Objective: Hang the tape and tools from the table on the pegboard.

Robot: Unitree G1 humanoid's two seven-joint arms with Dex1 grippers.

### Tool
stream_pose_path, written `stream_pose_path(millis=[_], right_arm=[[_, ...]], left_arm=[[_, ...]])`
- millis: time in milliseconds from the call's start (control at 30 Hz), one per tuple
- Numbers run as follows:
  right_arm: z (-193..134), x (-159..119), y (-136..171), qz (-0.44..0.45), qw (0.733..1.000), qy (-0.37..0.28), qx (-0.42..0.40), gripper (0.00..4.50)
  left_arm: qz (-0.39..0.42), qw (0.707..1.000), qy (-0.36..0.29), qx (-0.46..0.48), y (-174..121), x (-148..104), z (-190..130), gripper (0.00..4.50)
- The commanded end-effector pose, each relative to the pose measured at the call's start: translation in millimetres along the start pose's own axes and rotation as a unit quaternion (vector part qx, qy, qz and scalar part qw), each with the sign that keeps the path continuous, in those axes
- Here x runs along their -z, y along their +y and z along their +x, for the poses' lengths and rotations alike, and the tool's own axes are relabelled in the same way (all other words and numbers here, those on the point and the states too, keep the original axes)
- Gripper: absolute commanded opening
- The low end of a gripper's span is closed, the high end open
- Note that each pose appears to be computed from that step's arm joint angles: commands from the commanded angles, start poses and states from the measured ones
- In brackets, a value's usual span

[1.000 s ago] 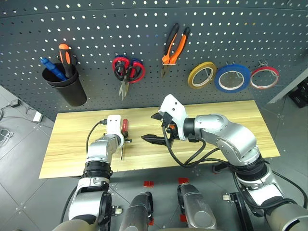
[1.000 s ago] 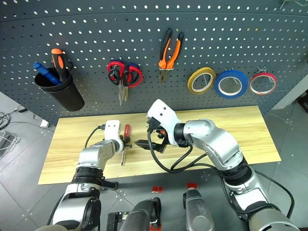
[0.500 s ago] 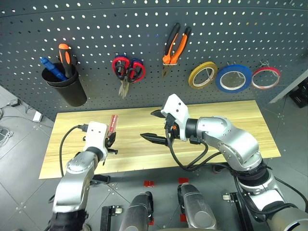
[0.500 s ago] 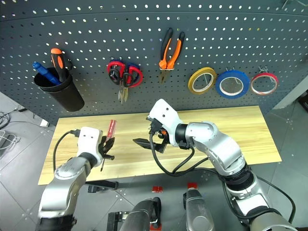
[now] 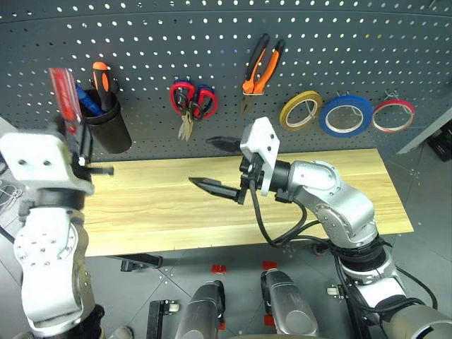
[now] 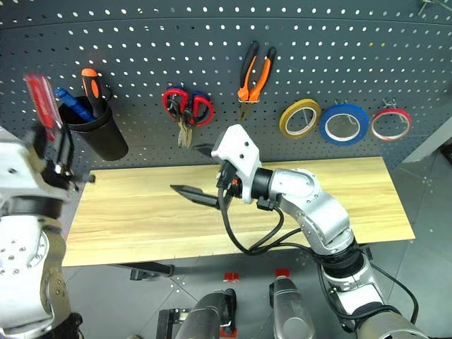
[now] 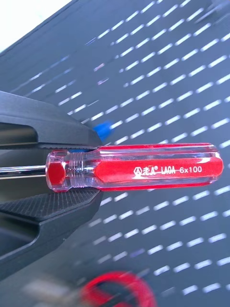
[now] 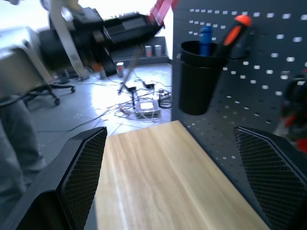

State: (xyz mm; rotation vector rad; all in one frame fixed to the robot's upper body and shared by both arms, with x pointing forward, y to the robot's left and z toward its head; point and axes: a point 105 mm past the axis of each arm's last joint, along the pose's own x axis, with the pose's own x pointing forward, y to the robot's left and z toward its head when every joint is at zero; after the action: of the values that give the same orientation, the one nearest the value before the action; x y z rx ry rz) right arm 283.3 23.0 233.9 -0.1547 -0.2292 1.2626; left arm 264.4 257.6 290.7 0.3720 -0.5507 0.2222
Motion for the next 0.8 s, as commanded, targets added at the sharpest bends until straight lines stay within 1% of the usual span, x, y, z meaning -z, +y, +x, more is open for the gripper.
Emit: stream_pose_path(millis=[33,100,167,433,567,633,700,800], right_arm=[[7.4,-15.8,-2.6,0.005,1.000,-0.022,0.002,4.50],[10.6,-15.4,-4.0,0.016,1.000,-0.015,0.005,4.50],[15.4,-18.4,-2.9,0.018,1.000,-0.005,0.000,4.50],[17.6,-23.8,-1.9,0.010,1.000,-0.002,0.003,4.50],[16.5,-27.3,-0.7,0.019,1.000,-0.005,0.002,4.50],[15.8,-27.0,-1.4,0.019,1.000,-0.003,0.004,4.50],[15.5,-26.5,-2.4,0.019,1.000,-0.002,0.006,4.50],[16.3,-25.8,-4.1,0.019,1.000,-0.002,0.009,4.50]], left_arm=[[-0.008,0.998,-0.056,-0.031,16.0,-25.9,21.7,0.84],[-0.017,0.997,-0.065,-0.032,17.5,-26.8,31.6,0.84],[-0.029,0.997,-0.073,-0.029,18.5,-22.0,45.5,0.84],[-0.037,0.993,-0.105,-0.038,24.0,-14.1,75.0,0.84],[-0.062,0.990,-0.122,-0.036,24.1,-24.8,85.1,0.84],[-0.054,0.990,-0.127,-0.029,23.3,-27.2,86.3,0.84],[-0.047,0.991,-0.126,-0.027,23.1,-25.1,86.6,0.84],[-0.044,0.993,-0.101,-0.037,26.1,-3.0,85.1,0.84]])
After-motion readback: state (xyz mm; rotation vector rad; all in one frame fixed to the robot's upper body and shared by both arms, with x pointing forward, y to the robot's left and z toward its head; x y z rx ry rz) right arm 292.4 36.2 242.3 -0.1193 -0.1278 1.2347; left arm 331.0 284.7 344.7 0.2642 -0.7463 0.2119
